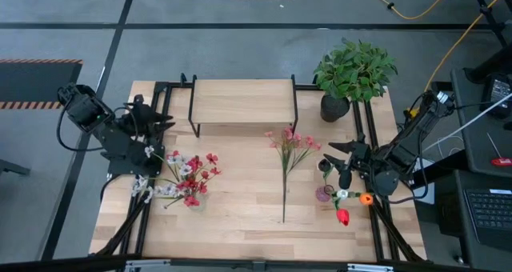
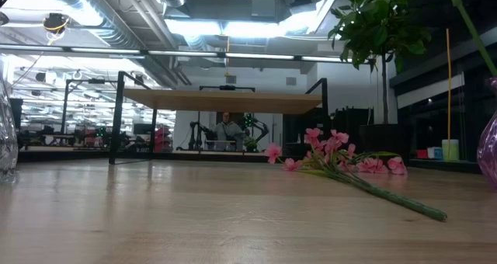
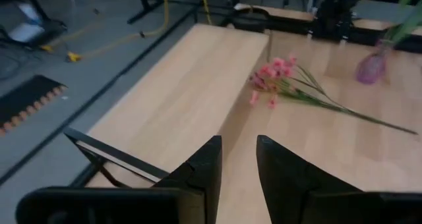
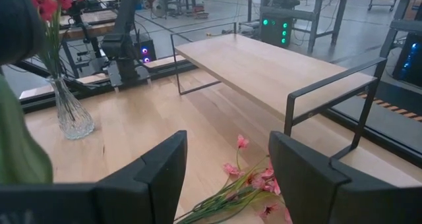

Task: Pick and place flowers into a vace then onto a shelf
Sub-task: Move the transparent vase to the middle of the table

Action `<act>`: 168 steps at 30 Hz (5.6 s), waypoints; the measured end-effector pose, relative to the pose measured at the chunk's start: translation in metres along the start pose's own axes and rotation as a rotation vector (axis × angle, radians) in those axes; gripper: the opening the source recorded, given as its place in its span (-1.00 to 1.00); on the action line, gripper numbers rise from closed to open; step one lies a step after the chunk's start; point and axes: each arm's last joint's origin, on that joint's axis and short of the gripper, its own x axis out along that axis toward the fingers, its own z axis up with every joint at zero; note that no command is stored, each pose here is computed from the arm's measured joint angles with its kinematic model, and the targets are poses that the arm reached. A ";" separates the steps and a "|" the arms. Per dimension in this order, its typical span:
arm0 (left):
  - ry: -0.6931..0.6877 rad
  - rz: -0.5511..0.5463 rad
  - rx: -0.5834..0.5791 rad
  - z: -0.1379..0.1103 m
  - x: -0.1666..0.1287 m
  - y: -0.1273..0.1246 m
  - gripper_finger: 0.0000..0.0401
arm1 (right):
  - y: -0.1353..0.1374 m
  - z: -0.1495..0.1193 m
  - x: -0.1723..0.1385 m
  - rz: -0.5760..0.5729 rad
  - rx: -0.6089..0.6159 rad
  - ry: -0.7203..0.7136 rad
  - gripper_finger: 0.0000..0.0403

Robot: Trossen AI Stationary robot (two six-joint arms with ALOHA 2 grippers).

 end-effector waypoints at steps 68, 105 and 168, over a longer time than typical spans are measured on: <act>0.675 -0.315 0.125 -0.018 0.024 -0.061 -0.71 | 0.020 -0.021 0.009 -0.027 -0.092 0.030 0.08; 0.209 -0.234 0.175 -0.089 0.074 -0.044 -0.99 | 0.020 -0.020 0.009 -0.025 -0.138 0.030 0.08; 0.337 -0.766 0.037 -0.157 0.069 -0.065 -0.25 | 0.022 -0.019 0.009 -0.022 -0.145 0.025 0.08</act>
